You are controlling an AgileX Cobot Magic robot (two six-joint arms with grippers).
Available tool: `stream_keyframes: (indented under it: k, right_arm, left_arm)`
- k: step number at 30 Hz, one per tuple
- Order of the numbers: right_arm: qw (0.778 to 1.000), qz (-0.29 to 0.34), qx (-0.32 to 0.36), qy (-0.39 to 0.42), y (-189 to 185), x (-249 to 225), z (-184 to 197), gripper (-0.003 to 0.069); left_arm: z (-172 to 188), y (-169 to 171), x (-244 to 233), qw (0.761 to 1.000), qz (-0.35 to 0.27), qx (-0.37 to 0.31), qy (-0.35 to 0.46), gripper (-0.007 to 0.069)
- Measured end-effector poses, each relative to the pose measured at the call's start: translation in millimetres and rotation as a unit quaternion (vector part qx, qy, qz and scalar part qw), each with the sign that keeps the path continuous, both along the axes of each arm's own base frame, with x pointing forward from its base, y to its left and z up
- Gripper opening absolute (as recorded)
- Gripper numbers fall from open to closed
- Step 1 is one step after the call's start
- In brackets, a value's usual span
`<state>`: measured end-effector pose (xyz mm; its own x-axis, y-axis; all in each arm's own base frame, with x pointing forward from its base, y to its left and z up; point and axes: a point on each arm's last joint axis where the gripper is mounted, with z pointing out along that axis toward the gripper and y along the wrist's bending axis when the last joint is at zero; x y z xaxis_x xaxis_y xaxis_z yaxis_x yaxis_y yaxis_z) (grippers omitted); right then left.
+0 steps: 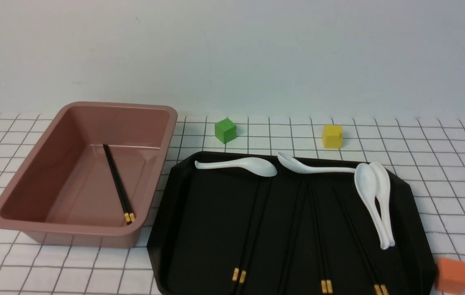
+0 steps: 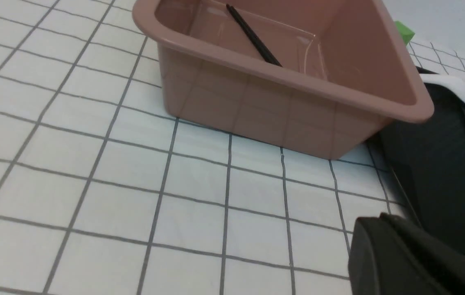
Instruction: On white black tablecloth take chopsticks from black tray and put them in box.
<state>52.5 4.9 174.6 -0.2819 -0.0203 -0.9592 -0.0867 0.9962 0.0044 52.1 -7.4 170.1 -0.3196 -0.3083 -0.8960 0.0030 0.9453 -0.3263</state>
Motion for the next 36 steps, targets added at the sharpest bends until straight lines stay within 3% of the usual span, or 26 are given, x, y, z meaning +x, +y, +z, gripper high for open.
stream_keyframes:
  k: [36]
  right_arm:
    - [1.000, 0.000, 0.000, 0.000, 0.0, 0.0, 0.0, 0.0240]
  left_arm:
    - [0.0, 0.1, 0.0, 1.000, 0.000, 0.001, 0.000, 0.0020]
